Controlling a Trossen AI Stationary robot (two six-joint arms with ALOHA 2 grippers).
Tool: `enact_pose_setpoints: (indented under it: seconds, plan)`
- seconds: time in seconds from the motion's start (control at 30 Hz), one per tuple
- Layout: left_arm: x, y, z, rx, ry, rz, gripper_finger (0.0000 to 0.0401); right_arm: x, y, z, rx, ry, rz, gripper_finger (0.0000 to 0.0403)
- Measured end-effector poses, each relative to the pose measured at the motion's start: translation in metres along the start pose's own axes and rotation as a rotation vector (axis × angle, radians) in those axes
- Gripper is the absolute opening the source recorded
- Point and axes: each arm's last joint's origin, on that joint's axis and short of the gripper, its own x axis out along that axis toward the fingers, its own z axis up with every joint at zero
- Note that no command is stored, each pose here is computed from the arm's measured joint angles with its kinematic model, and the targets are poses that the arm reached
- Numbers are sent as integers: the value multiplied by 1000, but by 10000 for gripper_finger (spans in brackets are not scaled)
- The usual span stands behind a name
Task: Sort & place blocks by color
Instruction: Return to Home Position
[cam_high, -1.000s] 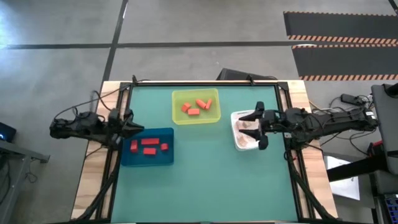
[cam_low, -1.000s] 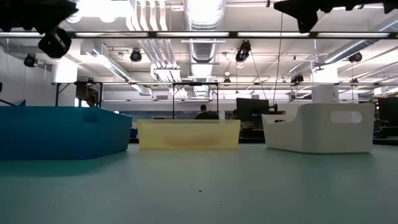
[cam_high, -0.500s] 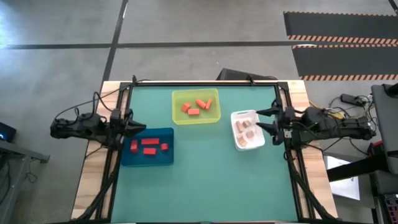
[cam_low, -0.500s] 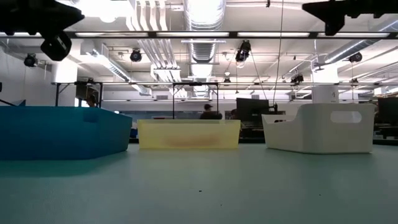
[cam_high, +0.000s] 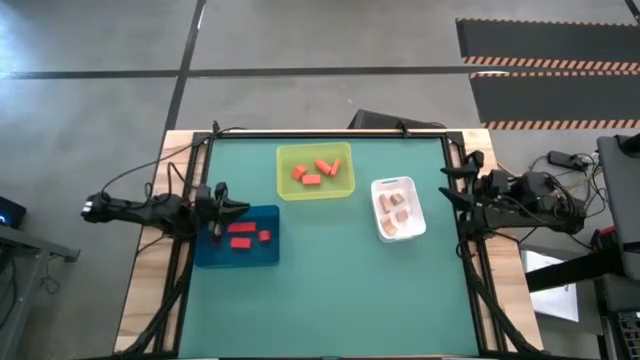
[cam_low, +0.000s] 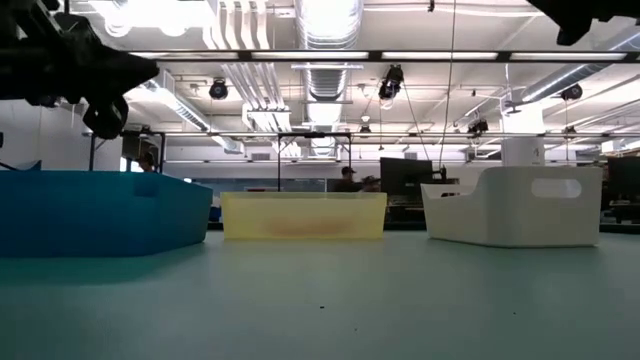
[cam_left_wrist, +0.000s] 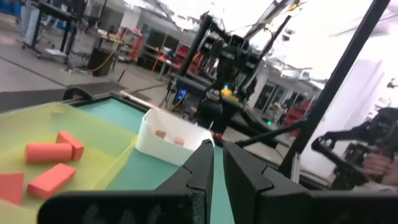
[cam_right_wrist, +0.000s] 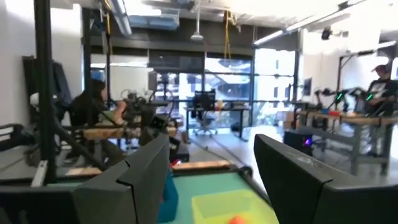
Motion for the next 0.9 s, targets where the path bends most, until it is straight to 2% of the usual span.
enact_pose_setpoints:
  seconds: [0.17,0.47,0.7,0.9]
  plan:
    - [1,3,-5,3,2,48,20,5,1,-11,-35,32,-25,226]
    - [2,10,-7,26,-38,260,20,12,5,-52,0,31,-58,226]
    - [4,11,-11,50,9,278,20,15,7,-92,14,-16,-133,226]
    - [6,12,-16,122,63,295,20,15,7,-94,10,-2,-138,226]
